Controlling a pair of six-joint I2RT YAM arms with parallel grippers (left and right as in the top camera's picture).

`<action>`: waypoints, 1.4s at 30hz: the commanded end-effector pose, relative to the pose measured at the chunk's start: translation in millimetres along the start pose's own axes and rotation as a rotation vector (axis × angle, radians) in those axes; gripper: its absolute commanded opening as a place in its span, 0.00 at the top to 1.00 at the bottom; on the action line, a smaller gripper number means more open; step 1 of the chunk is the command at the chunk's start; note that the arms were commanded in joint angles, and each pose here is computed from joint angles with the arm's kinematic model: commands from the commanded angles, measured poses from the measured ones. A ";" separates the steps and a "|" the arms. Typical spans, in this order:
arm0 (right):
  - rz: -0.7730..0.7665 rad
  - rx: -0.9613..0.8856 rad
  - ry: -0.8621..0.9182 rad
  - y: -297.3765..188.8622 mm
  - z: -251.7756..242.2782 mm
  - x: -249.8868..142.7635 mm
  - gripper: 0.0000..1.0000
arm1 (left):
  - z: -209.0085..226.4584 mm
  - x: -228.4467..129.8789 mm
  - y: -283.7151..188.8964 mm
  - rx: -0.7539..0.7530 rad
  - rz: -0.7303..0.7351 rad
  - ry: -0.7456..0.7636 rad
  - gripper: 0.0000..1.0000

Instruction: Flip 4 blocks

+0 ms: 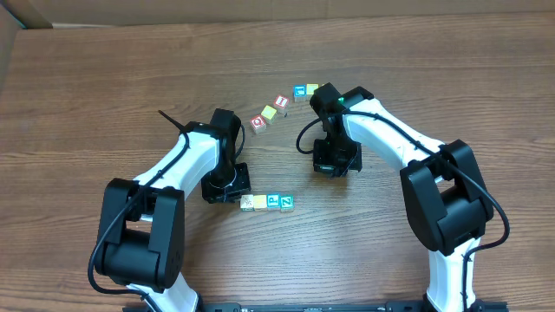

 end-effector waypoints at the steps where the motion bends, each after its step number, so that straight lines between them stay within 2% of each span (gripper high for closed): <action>1: -0.011 0.017 0.007 -7.9 0.6 -2.8 0.96 | -2.2 -4.2 -2.8 -0.012 -0.002 0.008 0.96; 5: 0.005 0.023 0.008 -7.9 0.7 -4.8 0.96 | -2.1 -4.7 -2.8 -0.011 0.001 0.018 0.96; 10: 0.102 0.088 -0.011 -8.7 5.3 -15.2 0.96 | -2.0 -4.8 -2.8 -0.011 0.002 0.018 0.96; 19: 0.117 0.034 -0.042 13.5 3.4 -30.1 0.96 | 1.1 -7.9 -7.3 0.016 0.001 0.053 0.96; 23: 0.053 -0.015 -0.037 8.1 3.9 -32.7 0.96 | 12.5 -15.4 -44.2 0.080 -0.126 -0.014 0.96; 27: -0.033 -0.045 -0.004 -3.2 9.2 -40.5 0.96 | 16.1 -40.3 -93.2 0.065 -0.283 -0.035 0.96; 30: -0.124 -0.111 0.036 2.1 15.5 -49.8 0.96 | 16.8 -59.3 -109.0 0.058 -0.329 -0.035 0.96; 33: -0.158 -0.131 0.040 16.1 21.6 -61.7 0.96 | 26.4 -72.8 -106.9 0.121 -0.318 -0.094 0.96; 37: -0.152 -0.134 0.050 25.7 18.9 -67.0 0.96 | 30.0 -75.5 -84.3 0.134 -0.276 -0.102 0.96; 42: -0.193 -0.093 0.045 2.6 16.5 -68.2 0.96 | 27.1 -70.7 -50.0 0.084 -0.221 -0.085 0.96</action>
Point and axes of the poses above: each gripper's point midway between its finger pads, its own y axis out along the fingers, its own z axis along the line the jaws close on, x = y × z, the point moved 8 cm from there along -y, back along the fingers, and after that the axes turned 11 degrees about y, right-handed, at the moved point
